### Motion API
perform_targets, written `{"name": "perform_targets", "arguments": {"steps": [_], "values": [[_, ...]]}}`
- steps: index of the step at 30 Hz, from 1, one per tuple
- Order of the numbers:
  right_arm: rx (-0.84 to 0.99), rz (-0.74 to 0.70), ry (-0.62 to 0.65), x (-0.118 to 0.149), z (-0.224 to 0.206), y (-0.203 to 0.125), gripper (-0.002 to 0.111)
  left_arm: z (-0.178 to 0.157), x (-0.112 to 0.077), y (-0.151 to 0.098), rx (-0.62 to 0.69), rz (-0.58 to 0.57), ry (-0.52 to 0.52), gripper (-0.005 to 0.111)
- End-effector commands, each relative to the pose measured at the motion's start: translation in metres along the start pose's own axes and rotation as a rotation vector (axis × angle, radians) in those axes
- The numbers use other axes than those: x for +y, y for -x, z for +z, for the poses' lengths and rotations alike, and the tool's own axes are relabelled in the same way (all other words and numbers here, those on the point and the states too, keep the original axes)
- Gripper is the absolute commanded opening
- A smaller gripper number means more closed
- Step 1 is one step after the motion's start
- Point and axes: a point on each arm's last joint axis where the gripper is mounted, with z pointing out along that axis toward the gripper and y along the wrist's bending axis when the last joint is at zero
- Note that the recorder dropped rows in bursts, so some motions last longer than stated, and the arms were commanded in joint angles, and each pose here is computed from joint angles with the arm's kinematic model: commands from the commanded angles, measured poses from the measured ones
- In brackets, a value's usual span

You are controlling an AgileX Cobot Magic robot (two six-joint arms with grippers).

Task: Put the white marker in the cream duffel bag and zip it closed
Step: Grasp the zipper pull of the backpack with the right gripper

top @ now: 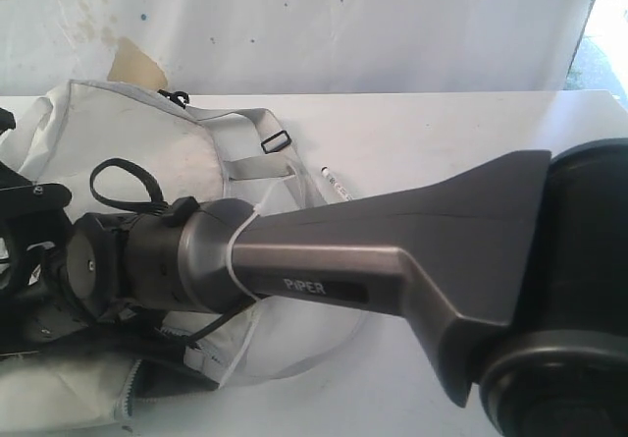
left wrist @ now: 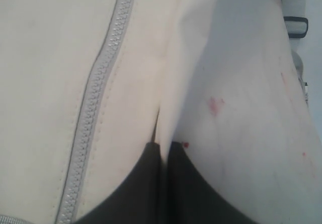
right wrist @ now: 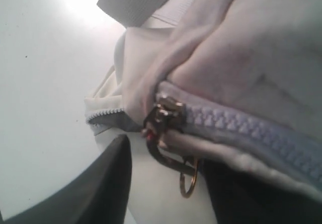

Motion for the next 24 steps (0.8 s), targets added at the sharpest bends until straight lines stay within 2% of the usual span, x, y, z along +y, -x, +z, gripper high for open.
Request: {"name": "perform_targets", "arguments": {"steps": [1,12,16,18,20,22,24], "values": [[-0.019,-0.027,0.001,0.005,0.0,0.0,0.039,-0.003,-0.001,-0.001,0.0,0.006,-0.001,0.0],[-0.042,-0.025,-0.012,0.002,0.007,-0.004,0.039,-0.003,-0.001,-0.001,-0.002,0.006,0.0,0.0],[-0.051,-0.029,-0.021,-0.001,0.011,-0.005,0.048,-0.003,-0.001,-0.001,-0.004,0.006,0.001,0.0],[-0.056,-0.056,-0.024,-0.001,0.012,-0.005,0.049,-0.003,-0.001,-0.001,-0.004,0.006,0.001,0.0],[-0.063,-0.056,-0.027,-0.002,0.012,-0.005,0.047,-0.003,-0.001,-0.001,-0.004,0.006,0.001,0.0],[-0.067,-0.056,-0.028,-0.002,0.012,-0.005,0.04,-0.003,-0.001,0.0,-0.006,0.006,0.002,0.0],[-0.06,-0.056,-0.026,-0.002,0.012,-0.006,0.028,-0.003,-0.001,0.0,-0.006,0.006,0.002,0.0]]}}
